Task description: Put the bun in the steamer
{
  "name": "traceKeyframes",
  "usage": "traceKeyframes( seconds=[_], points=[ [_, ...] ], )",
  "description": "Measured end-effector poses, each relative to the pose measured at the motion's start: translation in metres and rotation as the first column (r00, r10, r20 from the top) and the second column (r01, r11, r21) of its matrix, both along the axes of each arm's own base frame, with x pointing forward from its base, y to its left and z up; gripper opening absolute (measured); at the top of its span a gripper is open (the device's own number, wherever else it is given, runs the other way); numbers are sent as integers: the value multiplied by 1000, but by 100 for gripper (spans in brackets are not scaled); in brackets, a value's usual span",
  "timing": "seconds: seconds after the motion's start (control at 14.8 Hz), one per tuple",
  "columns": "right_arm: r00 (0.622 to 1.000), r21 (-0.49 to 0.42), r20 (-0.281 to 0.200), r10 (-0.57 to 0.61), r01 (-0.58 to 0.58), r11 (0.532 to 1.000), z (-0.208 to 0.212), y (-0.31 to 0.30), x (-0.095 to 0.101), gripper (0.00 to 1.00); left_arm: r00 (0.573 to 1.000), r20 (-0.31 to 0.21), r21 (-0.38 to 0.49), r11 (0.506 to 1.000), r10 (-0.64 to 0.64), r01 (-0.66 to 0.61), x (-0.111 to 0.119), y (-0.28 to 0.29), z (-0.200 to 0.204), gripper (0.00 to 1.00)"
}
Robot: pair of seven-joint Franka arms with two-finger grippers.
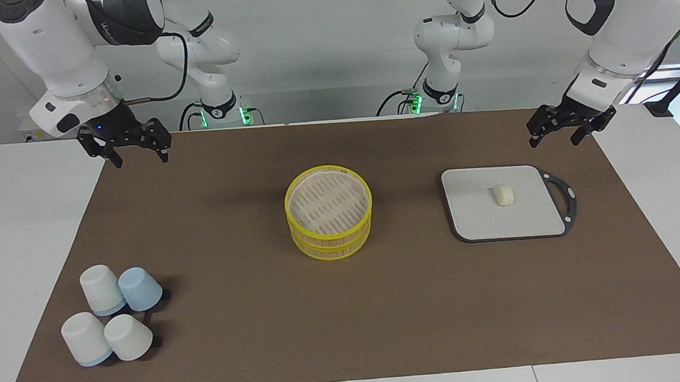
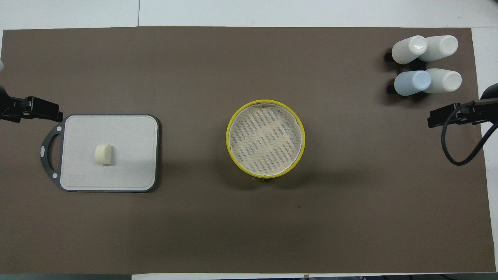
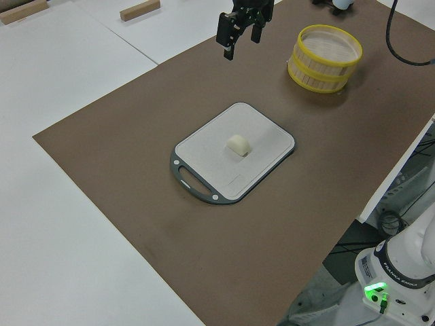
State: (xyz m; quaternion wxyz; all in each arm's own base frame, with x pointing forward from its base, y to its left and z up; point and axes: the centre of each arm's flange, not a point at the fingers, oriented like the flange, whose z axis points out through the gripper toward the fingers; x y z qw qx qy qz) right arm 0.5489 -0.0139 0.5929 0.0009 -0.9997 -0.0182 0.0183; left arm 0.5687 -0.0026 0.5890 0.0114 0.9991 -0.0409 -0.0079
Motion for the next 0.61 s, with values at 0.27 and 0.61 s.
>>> traceKeyframes(
  seconds=[0.27, 0.61],
  points=[
    [1000, 0, -4, 0, 0, 1000, -2, 0, 0, 100, 1000, 0, 0, 1000, 1, -1, 0, 0, 0, 100],
    [1000, 0, -8, 0, 0, 1000, -4, 0, 0, 100, 1000, -13, 0, 1000, 18, -18, -1, 3, -7, 100]
  ],
)
